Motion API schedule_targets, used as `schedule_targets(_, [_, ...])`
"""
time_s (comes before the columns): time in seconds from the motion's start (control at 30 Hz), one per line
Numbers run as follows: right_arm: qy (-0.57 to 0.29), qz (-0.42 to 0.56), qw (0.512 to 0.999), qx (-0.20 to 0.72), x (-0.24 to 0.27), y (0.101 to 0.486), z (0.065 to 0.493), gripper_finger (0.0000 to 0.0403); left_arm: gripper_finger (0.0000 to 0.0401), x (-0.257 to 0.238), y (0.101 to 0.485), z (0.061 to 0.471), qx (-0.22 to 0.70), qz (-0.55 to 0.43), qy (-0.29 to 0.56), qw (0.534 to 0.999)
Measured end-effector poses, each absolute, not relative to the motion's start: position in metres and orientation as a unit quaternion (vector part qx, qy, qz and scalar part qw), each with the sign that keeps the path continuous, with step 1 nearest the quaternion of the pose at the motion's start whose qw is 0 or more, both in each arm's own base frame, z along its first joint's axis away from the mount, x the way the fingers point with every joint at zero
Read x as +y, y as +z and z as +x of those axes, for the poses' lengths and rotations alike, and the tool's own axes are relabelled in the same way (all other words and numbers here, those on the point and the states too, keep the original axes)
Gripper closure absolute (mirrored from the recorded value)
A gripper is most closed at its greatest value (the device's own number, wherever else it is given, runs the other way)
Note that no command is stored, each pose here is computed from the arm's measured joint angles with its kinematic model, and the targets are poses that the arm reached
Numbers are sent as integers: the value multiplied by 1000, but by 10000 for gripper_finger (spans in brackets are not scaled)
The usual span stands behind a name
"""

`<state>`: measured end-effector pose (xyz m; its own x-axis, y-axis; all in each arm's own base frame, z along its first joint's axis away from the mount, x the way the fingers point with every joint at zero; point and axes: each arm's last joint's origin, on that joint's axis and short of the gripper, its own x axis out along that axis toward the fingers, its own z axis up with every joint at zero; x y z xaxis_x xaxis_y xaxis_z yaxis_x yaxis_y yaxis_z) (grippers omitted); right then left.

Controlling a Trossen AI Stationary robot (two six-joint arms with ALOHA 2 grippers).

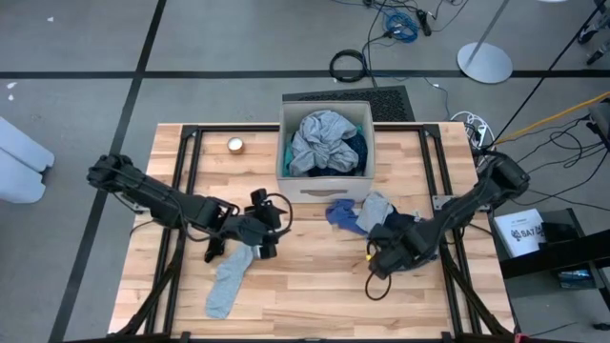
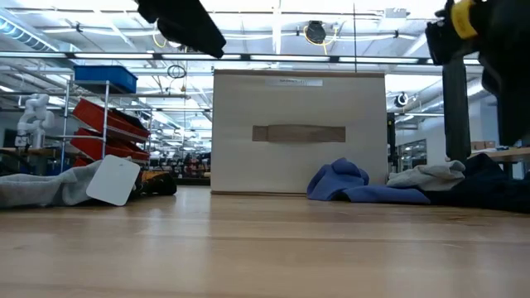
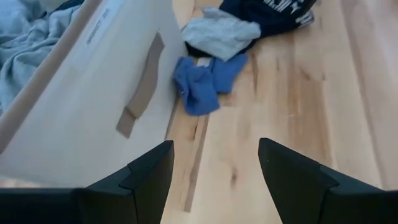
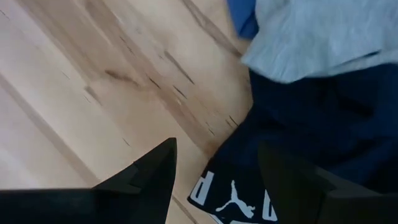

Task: Sort clothes
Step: Put the dark blue boxers into the laundry organizer

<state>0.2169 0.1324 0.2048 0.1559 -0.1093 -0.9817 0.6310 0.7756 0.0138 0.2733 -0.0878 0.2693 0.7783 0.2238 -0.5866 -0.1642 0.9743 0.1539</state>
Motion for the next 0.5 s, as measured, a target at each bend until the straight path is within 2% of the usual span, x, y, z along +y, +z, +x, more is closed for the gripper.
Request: schedule_targets(0.5, [-303, 215, 702, 608, 139, 188, 209, 193, 157, -93, 274, 277, 294, 26, 55, 954])
